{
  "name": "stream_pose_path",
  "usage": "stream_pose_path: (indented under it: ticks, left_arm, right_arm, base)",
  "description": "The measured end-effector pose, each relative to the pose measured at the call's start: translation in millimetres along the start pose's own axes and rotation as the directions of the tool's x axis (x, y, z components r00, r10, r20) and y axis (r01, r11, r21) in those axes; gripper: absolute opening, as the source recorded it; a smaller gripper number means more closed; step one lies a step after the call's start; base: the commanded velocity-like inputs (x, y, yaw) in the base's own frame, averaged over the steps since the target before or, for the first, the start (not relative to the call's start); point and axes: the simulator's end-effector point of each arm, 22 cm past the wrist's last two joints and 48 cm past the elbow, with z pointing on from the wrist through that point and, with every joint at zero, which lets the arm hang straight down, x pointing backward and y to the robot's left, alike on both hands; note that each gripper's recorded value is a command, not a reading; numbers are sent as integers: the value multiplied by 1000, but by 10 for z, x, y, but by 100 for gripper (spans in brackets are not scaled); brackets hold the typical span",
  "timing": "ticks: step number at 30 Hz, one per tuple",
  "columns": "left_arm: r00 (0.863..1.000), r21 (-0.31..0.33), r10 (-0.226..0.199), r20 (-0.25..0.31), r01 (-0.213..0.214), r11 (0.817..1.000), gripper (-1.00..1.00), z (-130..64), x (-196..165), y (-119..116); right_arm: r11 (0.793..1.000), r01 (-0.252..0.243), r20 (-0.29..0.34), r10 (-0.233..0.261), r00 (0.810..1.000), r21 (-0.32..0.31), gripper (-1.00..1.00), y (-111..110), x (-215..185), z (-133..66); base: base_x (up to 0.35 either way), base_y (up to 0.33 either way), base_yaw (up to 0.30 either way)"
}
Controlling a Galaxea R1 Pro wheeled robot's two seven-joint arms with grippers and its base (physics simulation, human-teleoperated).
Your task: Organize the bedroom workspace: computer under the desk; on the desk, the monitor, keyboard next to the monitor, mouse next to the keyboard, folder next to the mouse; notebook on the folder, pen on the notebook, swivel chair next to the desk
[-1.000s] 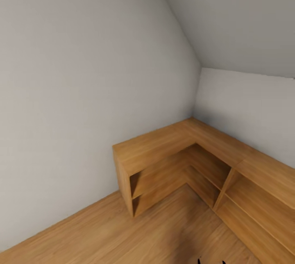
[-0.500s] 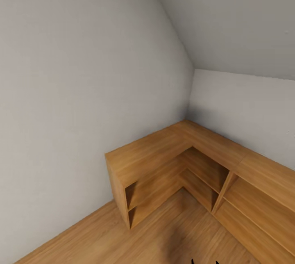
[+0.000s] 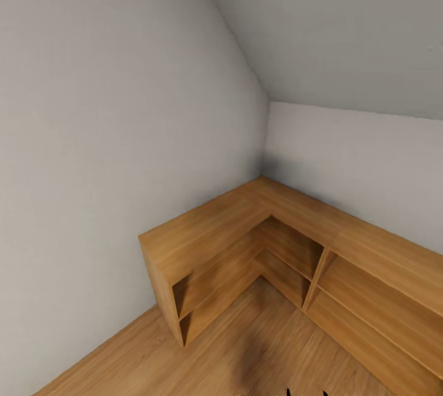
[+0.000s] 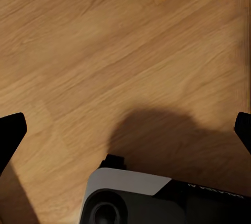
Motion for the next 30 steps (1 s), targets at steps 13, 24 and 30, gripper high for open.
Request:
stream_pose_path:
  ticks: [13,24,30]
  left_arm:
    - [1000,1,2,-1,-2,1000,100,0,5,-2]
    - [1000,-1,3,-1,-3,1000,100,2,5,8]
    - [1000,-2,1,-2,-1,1000,100,2,6,12]
  right_arm:
    - [1000,2,-1,-2,1000,-2,100,-1,6,0]
    - [1000,6,-10,-6,1000,-4,100,2,26,0]
    - [1000,6,-12,-6,1000,-2,100,-7,31,1]
  base:
    - [0,0,-289]
    - [0,0,-292]
    - [0,0,-293]
